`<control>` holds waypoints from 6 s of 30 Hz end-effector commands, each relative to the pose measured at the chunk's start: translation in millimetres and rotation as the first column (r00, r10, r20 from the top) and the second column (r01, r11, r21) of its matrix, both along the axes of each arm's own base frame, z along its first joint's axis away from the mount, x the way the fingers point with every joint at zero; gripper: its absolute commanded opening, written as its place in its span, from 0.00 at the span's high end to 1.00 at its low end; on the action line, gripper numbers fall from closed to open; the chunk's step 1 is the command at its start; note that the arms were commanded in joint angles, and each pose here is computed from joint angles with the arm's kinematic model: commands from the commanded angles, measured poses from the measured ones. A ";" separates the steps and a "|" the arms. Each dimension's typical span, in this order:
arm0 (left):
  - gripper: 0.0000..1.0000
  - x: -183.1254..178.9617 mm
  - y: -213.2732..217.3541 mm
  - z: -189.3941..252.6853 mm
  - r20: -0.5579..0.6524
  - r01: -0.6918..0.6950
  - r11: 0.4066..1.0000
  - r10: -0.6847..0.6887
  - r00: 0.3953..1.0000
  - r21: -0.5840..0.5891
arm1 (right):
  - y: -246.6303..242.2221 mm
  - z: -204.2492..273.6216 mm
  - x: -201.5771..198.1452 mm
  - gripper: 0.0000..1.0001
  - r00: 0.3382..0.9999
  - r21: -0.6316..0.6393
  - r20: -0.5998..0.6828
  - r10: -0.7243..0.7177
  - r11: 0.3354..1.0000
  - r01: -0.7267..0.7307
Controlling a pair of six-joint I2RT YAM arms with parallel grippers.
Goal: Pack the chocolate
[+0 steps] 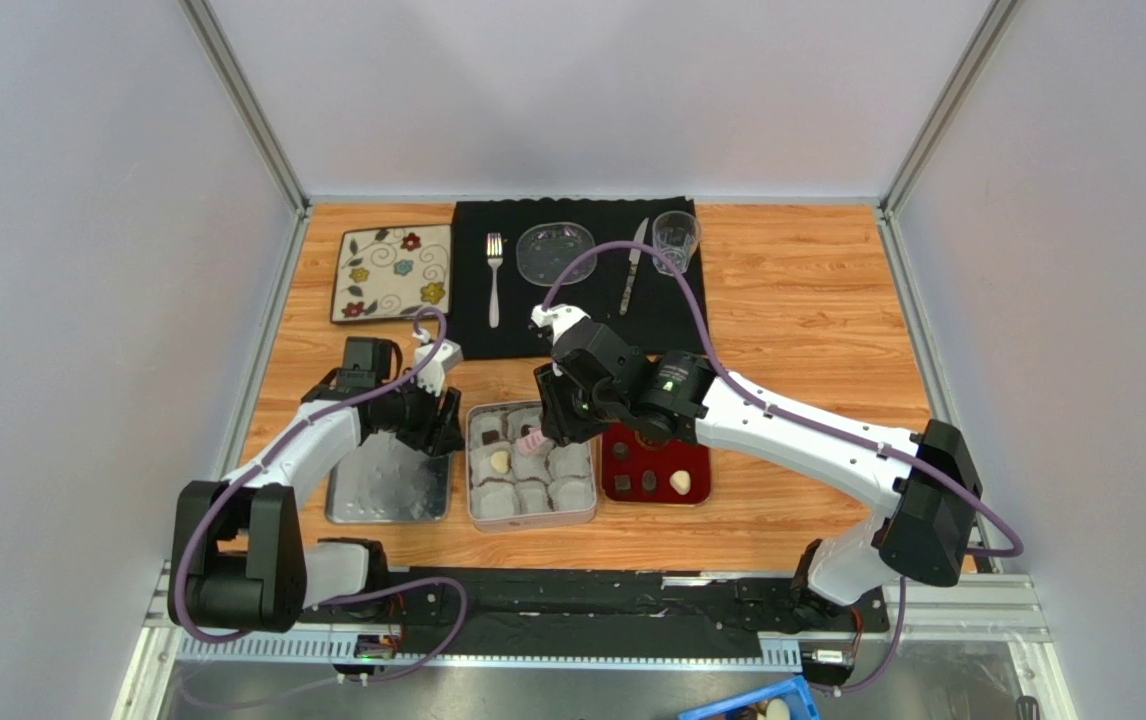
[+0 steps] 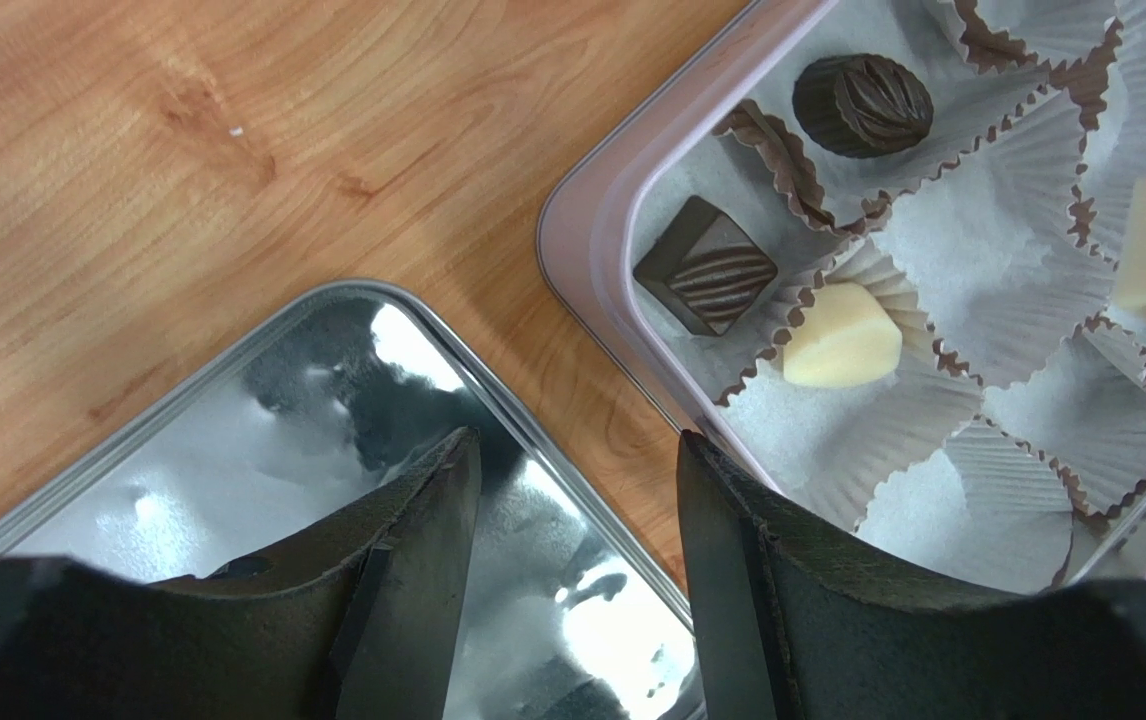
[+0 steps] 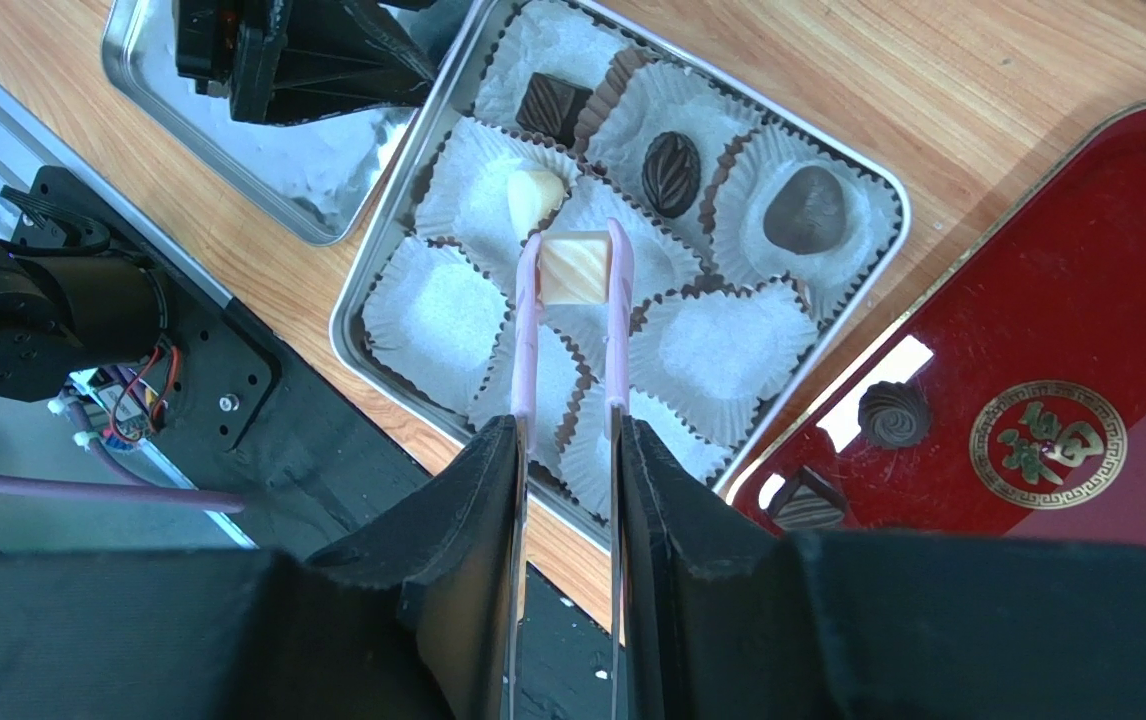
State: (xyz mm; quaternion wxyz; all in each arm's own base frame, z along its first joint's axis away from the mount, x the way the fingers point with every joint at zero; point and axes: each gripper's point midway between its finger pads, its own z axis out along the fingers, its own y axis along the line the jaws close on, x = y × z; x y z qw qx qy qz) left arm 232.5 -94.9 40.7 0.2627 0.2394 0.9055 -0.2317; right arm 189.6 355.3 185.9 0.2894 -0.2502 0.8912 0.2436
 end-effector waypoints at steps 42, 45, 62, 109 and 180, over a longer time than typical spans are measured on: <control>0.41 3.3 -6.0 46.4 0.113 0.019 0.999 -0.015 0.994 -0.030 | 10.8 -2.7 -1.1 0.68 1.000 0.037 -0.007 0.001 0.999 0.000; 0.41 3.9 -5.6 47.0 0.114 0.017 0.999 -0.014 0.993 -0.030 | 9.2 -3.5 -1.6 0.67 1.000 0.032 -0.009 0.000 0.999 0.001; 0.41 3.9 -6.2 49.5 0.122 0.019 0.999 -0.015 0.992 -0.036 | 7.2 -2.3 -1.7 0.65 1.000 0.031 -0.004 -0.003 1.000 0.003; 0.41 -0.4 -9.6 61.1 0.121 0.037 0.997 -0.028 0.992 -0.069 | -199.4 -19.6 -44.9 0.62 0.901 -0.145 0.008 -0.434 0.891 0.431; 0.43 -5.1 -11.3 61.3 0.121 0.046 0.996 -0.037 0.992 -0.079 | -91.6 66.2 -11.8 0.86 0.982 0.125 0.081 -0.169 0.979 0.158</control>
